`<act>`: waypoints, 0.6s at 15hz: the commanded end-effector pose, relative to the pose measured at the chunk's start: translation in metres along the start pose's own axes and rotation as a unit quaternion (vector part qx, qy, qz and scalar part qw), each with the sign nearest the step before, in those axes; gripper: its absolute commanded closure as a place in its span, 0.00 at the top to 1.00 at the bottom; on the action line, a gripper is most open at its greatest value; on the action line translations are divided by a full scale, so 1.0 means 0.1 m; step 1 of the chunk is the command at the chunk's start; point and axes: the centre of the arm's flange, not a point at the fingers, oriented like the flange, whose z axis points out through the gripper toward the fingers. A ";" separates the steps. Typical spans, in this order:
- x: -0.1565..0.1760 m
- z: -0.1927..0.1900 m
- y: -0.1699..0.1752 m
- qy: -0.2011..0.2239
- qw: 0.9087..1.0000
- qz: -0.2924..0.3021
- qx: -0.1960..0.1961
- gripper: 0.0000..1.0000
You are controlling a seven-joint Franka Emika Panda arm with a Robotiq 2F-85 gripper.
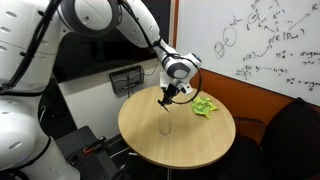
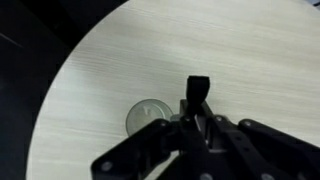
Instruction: Remove the marker from the plastic cup
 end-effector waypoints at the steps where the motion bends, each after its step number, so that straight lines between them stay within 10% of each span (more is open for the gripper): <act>1: -0.27 -0.23 0.03 0.092 0.995 0.022 -0.018 0.03; 9: 0.45 0.16 0.37 0.264 0.952 0.148 -0.042 0.03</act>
